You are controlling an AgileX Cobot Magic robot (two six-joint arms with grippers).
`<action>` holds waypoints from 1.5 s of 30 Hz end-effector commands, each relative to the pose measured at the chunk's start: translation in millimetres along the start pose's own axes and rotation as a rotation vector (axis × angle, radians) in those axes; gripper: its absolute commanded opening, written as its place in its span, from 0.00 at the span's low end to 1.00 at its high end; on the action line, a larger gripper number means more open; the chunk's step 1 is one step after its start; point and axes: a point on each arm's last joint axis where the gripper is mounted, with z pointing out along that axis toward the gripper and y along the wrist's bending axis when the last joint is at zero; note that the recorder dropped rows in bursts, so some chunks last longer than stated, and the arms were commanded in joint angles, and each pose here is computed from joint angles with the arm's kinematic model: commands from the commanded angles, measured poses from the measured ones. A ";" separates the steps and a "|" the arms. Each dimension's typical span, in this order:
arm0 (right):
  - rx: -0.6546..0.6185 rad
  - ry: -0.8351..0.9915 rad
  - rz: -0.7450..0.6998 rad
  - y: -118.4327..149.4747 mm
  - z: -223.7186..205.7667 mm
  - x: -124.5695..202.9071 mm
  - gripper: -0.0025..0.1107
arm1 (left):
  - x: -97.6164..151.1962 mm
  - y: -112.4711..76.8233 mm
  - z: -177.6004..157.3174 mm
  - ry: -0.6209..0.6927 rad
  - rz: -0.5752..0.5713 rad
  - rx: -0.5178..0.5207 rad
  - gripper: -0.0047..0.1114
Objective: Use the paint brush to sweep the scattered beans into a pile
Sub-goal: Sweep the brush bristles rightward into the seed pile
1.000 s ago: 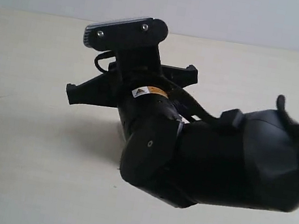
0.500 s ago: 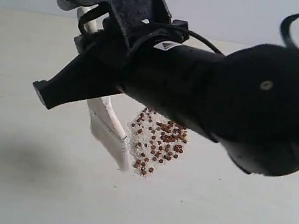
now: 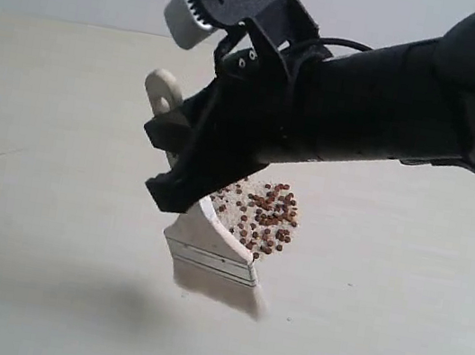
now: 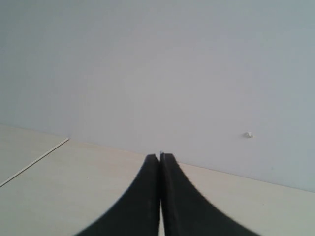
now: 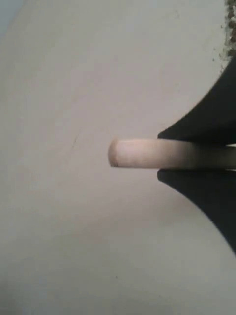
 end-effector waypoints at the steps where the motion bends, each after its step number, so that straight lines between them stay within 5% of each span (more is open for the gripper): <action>1: -0.187 -0.110 -0.106 2.6 -6.7 -5.4 0.02 | 0.5 0.0 -0.5 -0.004 -0.002 0.003 0.04; 4: -0.407 -0.343 -0.255 12.0 -22.9 -18.4 0.02 | 0.5 0.0 -0.5 -0.004 -0.002 0.003 0.04; 7: -0.404 -0.333 -0.285 0.8 -28.4 -13.3 0.02 | 0.5 0.1 -0.5 -0.004 -0.001 0.002 0.04; 12: -0.306 -0.311 -0.143 -30.8 -33.0 28.4 0.02 | 0.5 0.1 -0.5 -0.004 -0.001 0.002 0.04; 19: -0.408 -0.268 0.045 -46.8 -11.9 68.4 0.02 | 0.5 0.1 -0.5 -0.004 -0.001 0.002 0.04; 26: -0.275 -0.156 0.163 -72.0 19.0 93.1 0.02 | 0.5 0.1 -0.5 -0.004 -0.001 0.002 0.04; 45: -0.084 -0.139 0.073 -123.9 45.9 64.1 0.02 | 0.5 0.1 -0.5 -0.004 -0.001 0.002 0.04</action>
